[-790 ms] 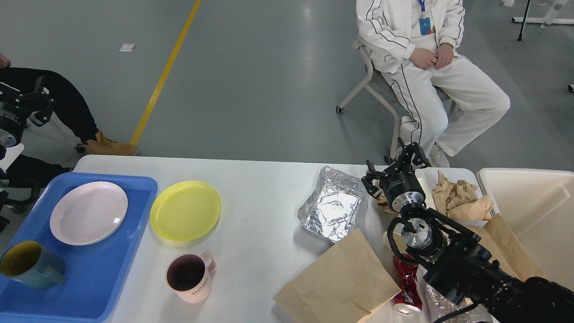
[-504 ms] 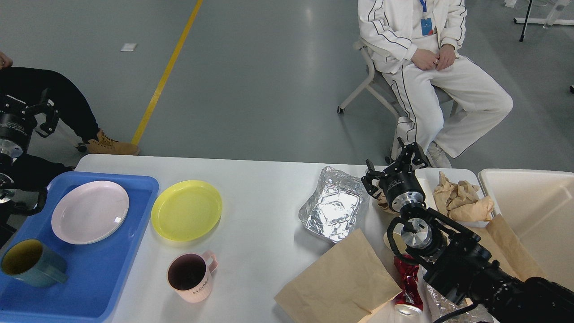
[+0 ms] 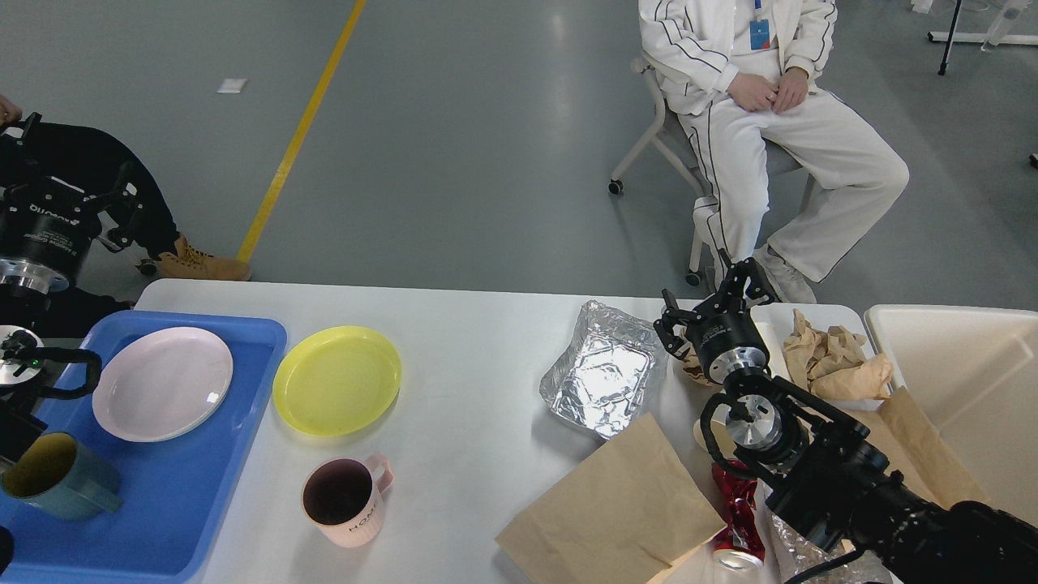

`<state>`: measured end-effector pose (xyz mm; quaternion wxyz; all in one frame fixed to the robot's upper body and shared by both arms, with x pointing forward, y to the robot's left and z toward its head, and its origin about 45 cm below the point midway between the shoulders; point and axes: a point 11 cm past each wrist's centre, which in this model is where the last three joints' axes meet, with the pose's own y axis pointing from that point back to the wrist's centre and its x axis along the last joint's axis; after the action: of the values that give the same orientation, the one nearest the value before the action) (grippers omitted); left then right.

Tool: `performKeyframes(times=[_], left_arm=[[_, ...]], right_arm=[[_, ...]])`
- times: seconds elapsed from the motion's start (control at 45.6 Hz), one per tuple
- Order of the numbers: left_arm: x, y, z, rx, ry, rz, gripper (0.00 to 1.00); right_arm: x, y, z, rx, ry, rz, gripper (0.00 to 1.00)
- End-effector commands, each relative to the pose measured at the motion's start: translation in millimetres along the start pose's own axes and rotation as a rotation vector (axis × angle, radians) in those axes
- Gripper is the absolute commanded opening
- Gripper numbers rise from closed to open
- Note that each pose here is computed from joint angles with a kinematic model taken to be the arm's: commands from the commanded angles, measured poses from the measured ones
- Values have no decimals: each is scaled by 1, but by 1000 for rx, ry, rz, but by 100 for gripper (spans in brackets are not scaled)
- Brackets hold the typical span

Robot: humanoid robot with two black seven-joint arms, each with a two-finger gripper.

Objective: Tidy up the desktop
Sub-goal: 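Move the left gripper in over the blue tray toward the pink mug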

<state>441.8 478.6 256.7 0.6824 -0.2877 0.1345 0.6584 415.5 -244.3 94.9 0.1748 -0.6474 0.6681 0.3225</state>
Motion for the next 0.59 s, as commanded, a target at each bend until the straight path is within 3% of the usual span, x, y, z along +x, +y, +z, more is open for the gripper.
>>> performKeyframes(times=[0.0, 0.132, 0.241, 0.57], left_arm=[[-13, -4, -26, 42, 31, -18, 96], [-16, -3, -30, 74, 12, -41, 96], [-26, -7, -39, 202, -98, -103, 96], [-30, -8, -40, 826, -786, -296, 96]], right_arm=[[0, 0, 0, 0, 0, 0, 100], [0, 0, 0, 0, 0, 0, 100], [0, 0, 0, 0, 0, 0, 100], [-1, 0, 0, 0, -1, -1, 100]])
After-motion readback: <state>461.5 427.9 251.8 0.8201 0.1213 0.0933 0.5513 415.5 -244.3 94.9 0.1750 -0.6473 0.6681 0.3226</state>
